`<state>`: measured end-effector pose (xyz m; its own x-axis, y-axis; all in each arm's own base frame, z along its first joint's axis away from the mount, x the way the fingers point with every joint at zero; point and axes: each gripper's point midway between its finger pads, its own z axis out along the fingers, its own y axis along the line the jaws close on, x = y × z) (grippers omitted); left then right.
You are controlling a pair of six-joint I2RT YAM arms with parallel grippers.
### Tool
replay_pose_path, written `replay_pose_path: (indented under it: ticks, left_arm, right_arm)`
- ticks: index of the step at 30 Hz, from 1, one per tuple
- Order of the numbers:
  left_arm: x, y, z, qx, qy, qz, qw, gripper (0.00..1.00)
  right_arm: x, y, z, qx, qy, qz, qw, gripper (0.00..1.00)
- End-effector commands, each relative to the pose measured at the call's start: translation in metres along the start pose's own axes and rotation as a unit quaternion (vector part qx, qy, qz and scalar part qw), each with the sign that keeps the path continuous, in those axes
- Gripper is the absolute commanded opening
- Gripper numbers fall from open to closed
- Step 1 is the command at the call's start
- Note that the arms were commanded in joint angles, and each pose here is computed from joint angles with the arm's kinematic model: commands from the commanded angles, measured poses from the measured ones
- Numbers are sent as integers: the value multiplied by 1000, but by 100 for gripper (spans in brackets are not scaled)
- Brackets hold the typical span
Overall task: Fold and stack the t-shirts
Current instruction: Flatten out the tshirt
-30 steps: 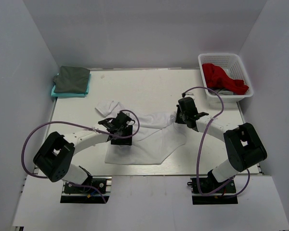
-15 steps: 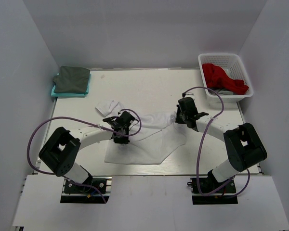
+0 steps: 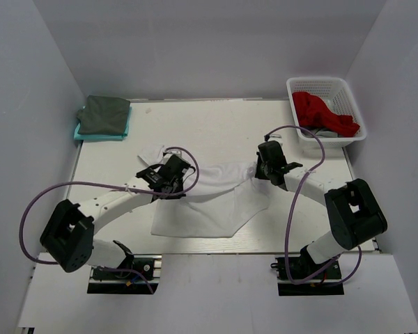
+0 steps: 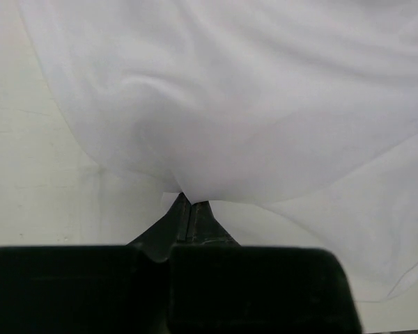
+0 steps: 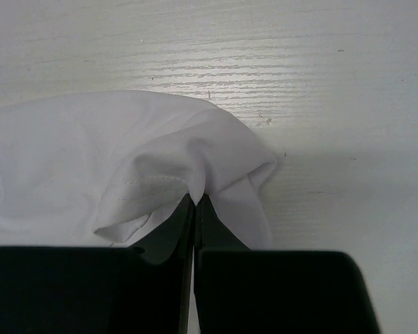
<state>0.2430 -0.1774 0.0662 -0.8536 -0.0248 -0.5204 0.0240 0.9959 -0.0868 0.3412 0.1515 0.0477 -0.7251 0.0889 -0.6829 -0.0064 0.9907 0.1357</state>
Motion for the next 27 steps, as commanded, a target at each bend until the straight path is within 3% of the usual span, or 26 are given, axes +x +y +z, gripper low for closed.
replay_pose_path:
  ticks: [1,7,14,15,17,22,27]
  left_arm:
    - [-44,-1,-33,2,-83,-37,996,0]
    - [-127,-2,-110,35,-248,-84,965,0]
    - [-195,7,-221,76,-386,-111,913,0]
    - [-203,10,-245,90,-409,-108,902,0]
    - [-211,4,-277,132,-437,-95,885,0]
    - [-209,0,-354,232,-487,-64,840,0]
    - [-192,-16,-417,339,-508,1,792,0]
  right_arm:
    - [-33,0,-17,0,-55,10,998,0]
    - [-87,-2,-60,6,-142,-9,990,0]
    - [-183,-10,-179,3,-300,-11,954,0]
    - [-201,-10,-217,-12,-339,0,941,0]
    - [-219,-10,-265,-37,-383,3,923,0]
    - [-228,-10,-334,-82,-419,-1,904,0]
    - [-237,-4,-435,-167,-482,-17,860,0]
